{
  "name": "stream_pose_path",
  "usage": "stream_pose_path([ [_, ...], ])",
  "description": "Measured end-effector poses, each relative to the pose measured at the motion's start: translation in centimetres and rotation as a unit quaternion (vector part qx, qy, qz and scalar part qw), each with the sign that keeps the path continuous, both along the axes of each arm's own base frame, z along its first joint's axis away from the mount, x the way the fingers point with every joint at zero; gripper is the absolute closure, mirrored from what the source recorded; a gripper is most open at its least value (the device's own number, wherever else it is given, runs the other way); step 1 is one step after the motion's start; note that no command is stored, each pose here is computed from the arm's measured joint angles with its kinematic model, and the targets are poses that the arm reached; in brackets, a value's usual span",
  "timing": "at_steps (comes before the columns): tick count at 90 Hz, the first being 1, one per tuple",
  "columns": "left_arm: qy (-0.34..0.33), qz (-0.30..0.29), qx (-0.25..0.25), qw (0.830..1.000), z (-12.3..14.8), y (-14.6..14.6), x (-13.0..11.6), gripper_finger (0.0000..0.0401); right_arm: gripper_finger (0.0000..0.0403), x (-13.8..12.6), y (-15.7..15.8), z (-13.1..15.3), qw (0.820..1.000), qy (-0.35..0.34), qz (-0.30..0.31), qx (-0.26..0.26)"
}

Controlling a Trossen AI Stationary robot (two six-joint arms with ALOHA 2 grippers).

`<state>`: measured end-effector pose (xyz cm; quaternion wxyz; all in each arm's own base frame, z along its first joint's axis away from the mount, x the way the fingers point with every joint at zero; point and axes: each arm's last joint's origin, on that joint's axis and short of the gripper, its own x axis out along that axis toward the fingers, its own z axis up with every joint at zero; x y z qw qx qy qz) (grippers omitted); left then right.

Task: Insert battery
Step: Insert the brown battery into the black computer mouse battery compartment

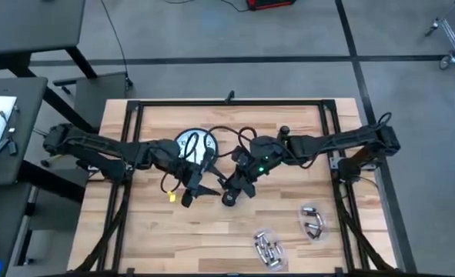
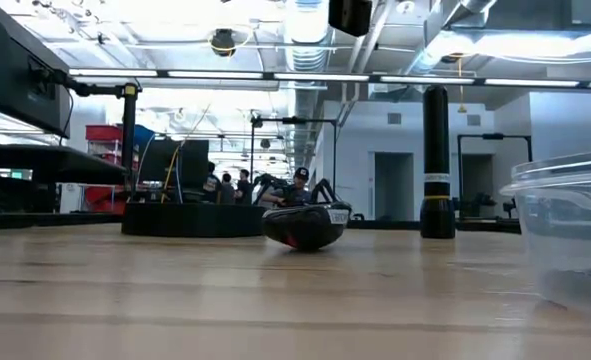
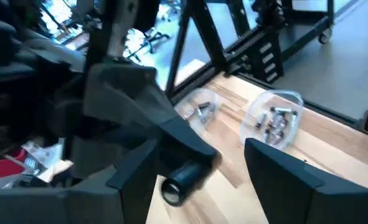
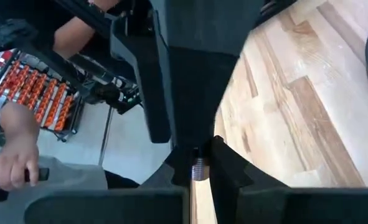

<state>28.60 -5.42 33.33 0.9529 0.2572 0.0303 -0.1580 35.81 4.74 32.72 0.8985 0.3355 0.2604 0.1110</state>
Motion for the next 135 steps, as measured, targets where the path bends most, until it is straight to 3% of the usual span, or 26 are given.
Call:
stream_pose_path([
  [60, 0.010, 0.000, -0.008, 1.000, -0.16, -0.01, 0.01, 0.0188, 0.0392, 0.03, -0.02, 0.10, 1.000, -0.006, 0.001, 0.000],
  [114, 0.014, -0.002, -0.021, 1.000, -0.17, -0.06, -0.01, 0.0372, 0.0398, -0.02, 0.02, 0.13, 1.000, -0.003, 0.002, 0.004],
  [135, 0.019, 0.013, -0.048, 0.999, -0.03, 0.01, -0.10, 0.0373, 0.0385, -0.28, -0.23, 0.37, 1.000, 0.005, 0.004, 0.023],
])
